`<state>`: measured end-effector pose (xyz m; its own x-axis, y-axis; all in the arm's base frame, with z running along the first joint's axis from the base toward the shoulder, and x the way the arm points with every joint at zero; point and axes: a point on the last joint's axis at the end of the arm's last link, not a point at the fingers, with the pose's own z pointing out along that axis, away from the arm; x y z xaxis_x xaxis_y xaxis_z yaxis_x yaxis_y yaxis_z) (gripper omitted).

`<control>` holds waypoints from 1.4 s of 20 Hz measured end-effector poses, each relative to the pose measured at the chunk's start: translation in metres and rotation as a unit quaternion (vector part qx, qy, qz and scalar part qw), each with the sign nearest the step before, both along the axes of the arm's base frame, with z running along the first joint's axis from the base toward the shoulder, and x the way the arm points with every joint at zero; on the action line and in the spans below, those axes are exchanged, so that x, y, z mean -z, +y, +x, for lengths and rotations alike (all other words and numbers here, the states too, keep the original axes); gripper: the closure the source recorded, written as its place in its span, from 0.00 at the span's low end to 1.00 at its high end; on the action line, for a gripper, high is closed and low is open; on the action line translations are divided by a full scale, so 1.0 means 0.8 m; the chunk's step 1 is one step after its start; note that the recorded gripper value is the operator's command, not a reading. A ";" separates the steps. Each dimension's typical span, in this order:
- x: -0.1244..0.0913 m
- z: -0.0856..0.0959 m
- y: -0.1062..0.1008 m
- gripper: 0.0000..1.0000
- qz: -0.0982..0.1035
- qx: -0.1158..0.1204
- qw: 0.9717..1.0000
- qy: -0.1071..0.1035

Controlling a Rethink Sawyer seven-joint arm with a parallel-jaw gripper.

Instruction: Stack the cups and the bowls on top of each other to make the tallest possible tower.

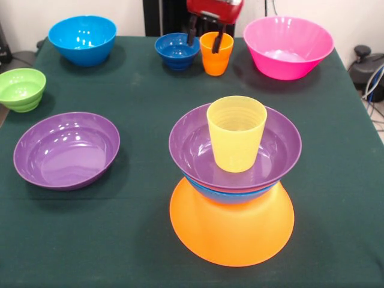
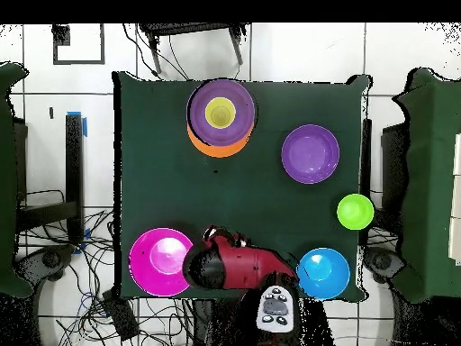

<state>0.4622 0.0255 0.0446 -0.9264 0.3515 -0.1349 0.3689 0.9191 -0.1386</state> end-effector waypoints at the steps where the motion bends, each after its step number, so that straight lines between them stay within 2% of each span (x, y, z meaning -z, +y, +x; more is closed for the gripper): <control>1: 0.001 -0.002 -0.003 0.00 0.000 0.005 1.000 0.002; 4: 0.007 -0.019 -0.010 0.00 0.001 0.037 0.999 0.014; 6: 0.010 -0.026 -0.008 0.00 0.003 0.050 0.999 0.018; 7: 0.014 -0.038 -0.002 0.00 0.007 0.072 0.997 0.019; 12: 0.025 -0.062 0.019 0.00 0.014 0.121 0.993 0.008; 15: 0.029 -0.073 0.034 0.00 0.015 0.142 0.990 0.000; 21: 0.029 -0.089 0.059 0.00 0.016 0.157 0.987 0.003; 28: 0.031 -0.090 0.064 0.00 0.019 0.159 0.987 0.001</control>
